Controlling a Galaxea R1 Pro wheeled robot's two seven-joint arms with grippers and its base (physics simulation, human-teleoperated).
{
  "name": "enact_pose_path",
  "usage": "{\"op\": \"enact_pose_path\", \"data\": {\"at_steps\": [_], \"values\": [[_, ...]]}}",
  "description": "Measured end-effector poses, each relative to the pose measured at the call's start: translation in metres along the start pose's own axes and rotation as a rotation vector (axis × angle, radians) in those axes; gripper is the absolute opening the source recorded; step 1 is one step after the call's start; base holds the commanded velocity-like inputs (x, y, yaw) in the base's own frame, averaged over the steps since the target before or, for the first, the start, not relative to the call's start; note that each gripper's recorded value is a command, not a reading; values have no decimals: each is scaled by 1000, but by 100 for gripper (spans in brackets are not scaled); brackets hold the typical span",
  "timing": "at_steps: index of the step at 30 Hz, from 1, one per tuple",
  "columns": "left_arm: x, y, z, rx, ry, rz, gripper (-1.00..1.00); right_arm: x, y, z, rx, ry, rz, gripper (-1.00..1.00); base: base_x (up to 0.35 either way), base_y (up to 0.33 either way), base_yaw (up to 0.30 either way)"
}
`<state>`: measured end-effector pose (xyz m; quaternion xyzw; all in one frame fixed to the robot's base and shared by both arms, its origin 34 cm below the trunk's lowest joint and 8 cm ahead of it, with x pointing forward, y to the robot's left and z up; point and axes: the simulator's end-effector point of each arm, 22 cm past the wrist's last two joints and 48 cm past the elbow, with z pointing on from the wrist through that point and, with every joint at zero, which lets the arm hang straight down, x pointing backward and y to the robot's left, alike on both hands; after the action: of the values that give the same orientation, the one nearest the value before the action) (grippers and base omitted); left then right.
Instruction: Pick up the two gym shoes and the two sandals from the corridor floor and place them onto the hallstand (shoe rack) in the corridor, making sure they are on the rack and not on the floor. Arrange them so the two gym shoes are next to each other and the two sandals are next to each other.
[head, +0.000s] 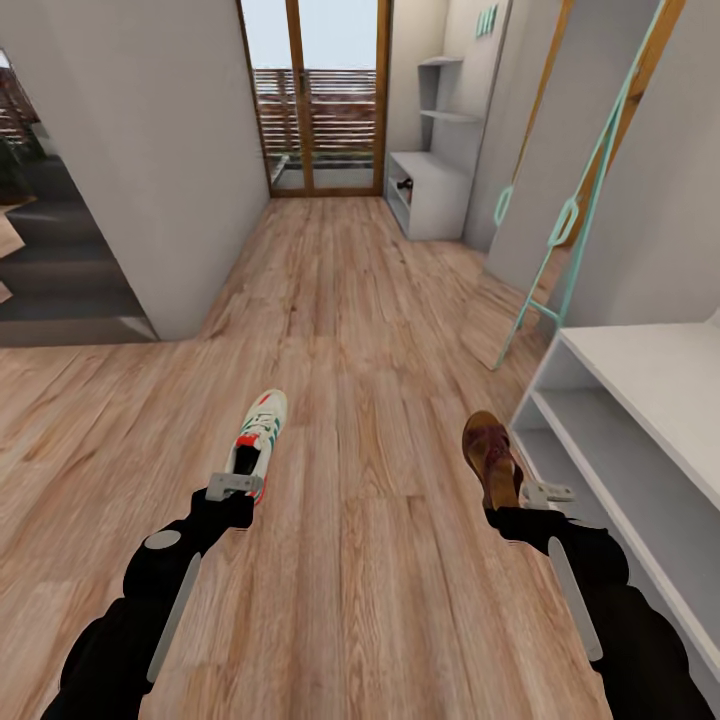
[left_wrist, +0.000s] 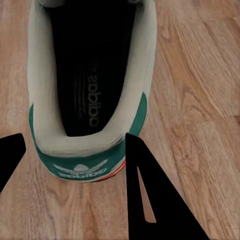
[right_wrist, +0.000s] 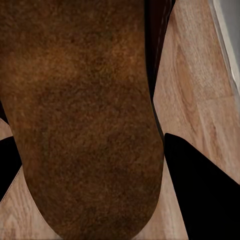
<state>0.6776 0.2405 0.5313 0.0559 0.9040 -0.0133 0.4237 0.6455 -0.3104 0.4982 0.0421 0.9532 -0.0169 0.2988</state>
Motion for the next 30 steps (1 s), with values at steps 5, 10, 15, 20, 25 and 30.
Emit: {"op": "enact_pose_path", "data": {"at_steps": [5, 10, 15, 20, 25, 30], "values": [[0, 0, 0, 0, 1, 0, -100, 0, 0, 0, 0, 0, 0, -100, 334, 0, 0], [1, 0, 0, 0, 1, 0, -100, 0, 1, 0, 0, 0, -1, -100, 334, 0, 0], [0, 0, 0, 0, 0, 0, -100, 0, 1, 0, 0, 0, -1, -100, 334, 0, 0], [0, 0, 0, 0, -1, 0, -100, 1, 0, 1, 3, 3, 0, -100, 334, 0, 0], [0, -1, 0, 2, 0, -1, -100, 16, -2, 8, 5, 41, 2, -100, 334, 0, 0], [0, -5, 0, 10, 0, 5, -100, 17, 9, 9, -13, 44, -16, -100, 334, 0, 0]]}}
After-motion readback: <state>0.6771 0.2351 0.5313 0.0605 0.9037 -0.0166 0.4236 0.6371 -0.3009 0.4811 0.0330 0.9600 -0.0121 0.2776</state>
